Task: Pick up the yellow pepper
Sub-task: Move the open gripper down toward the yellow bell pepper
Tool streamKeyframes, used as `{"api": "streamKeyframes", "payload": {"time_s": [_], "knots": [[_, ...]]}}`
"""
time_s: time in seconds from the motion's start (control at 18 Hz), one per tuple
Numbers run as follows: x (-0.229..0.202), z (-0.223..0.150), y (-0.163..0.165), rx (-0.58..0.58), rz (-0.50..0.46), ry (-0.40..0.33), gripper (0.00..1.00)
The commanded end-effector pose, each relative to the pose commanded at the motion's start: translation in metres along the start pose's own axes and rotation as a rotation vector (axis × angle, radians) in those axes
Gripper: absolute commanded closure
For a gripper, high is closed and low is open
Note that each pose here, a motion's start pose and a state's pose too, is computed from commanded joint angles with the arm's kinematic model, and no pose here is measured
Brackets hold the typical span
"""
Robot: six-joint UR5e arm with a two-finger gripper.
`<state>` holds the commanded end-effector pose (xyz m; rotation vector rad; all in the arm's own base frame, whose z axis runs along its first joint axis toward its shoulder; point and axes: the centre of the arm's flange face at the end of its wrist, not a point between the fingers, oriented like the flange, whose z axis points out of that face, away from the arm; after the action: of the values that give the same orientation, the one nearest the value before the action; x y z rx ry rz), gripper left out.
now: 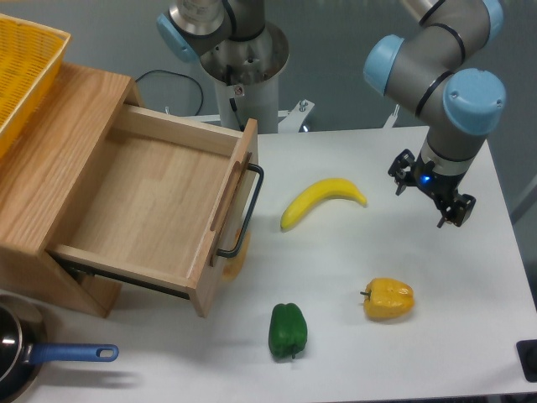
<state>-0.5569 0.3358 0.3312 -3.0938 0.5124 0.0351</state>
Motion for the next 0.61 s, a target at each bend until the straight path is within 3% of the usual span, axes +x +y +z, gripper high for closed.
{"api": "streamKeyframes", "payload": {"time_s": [0.44,0.61], "knots": [[0.004,0.017,-0.005,-0.003,-0.003,0.011,0.0],[0.007,0.031,-0.003,0.001,-0.008,-0.046,0.0]]}}
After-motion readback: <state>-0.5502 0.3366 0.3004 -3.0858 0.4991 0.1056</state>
